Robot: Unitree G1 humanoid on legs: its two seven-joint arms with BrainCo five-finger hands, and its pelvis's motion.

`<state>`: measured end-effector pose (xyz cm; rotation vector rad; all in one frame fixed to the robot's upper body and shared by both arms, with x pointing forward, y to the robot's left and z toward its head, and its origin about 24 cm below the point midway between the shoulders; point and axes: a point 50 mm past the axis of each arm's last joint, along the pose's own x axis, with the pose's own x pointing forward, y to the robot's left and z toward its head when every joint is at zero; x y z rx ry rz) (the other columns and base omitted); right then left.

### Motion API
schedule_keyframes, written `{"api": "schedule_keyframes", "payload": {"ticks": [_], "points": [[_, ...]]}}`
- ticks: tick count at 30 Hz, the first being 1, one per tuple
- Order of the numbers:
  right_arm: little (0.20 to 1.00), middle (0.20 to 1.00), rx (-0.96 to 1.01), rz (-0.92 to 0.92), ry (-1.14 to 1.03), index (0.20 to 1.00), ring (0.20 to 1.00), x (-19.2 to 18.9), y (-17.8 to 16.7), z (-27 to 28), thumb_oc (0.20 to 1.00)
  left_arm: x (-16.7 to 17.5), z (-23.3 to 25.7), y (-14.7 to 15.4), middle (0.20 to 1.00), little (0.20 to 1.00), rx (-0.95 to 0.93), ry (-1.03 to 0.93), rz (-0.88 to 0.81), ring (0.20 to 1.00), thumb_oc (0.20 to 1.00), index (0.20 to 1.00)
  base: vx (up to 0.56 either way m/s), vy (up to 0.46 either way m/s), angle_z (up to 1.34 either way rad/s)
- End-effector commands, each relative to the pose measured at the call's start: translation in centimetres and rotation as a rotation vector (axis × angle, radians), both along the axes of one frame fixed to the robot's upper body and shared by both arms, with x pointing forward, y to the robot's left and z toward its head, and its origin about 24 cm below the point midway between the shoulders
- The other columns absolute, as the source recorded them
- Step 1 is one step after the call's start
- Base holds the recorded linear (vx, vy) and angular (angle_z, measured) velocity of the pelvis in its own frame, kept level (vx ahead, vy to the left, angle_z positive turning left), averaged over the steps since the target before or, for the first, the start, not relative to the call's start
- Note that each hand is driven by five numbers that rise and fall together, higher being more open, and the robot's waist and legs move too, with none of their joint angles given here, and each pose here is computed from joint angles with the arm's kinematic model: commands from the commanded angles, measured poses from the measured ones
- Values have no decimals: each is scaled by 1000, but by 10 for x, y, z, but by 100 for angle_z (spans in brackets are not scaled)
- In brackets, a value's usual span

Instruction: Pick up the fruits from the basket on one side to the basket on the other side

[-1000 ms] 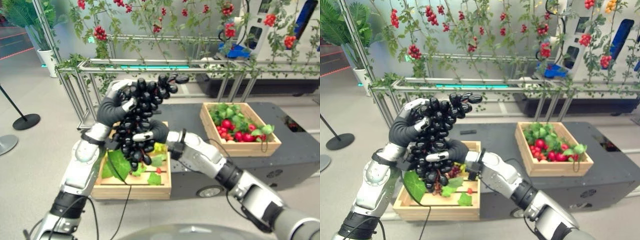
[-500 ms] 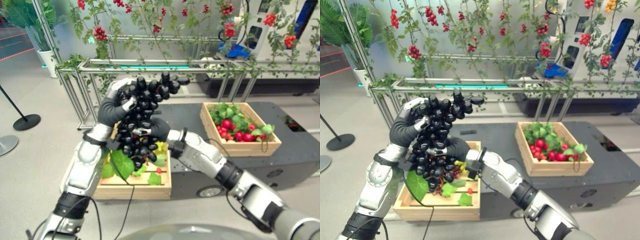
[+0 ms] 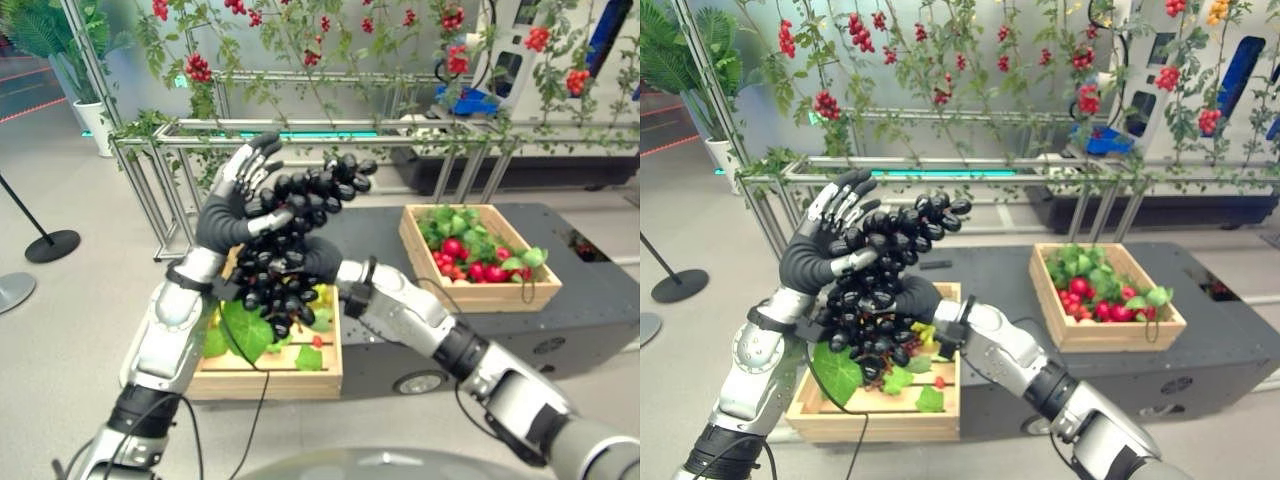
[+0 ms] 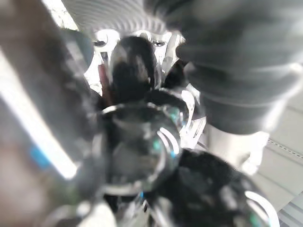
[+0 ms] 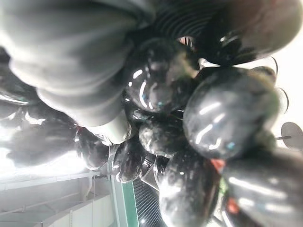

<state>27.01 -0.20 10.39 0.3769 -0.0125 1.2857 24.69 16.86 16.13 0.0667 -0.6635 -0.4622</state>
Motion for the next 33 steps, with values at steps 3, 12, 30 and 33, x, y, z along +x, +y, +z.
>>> {"api": "schedule_keyframes", "payload": {"ticks": [3,12,30,33], "points": [[200,200,190,98,-143,200,200,-9,-2,43,200,5,7,10,1000,1000,-60,-2,-53,1000,1000,1000,-15,13,-5],[200,200,168,-215,-216,200,200,14,-94,45,200,-18,-25,55,1000,1000,-62,134,63,1000,1000,1000,-10,13,-3],[200,200,96,-878,-265,200,200,-22,-263,35,200,-77,-68,138,1000,1000,-103,308,471,1000,1000,1000,-12,35,-7],[200,200,78,-929,-254,200,200,-25,-272,32,200,-76,-69,137,1000,1000,-102,309,473,1000,1000,1000,-56,124,-20]]}}
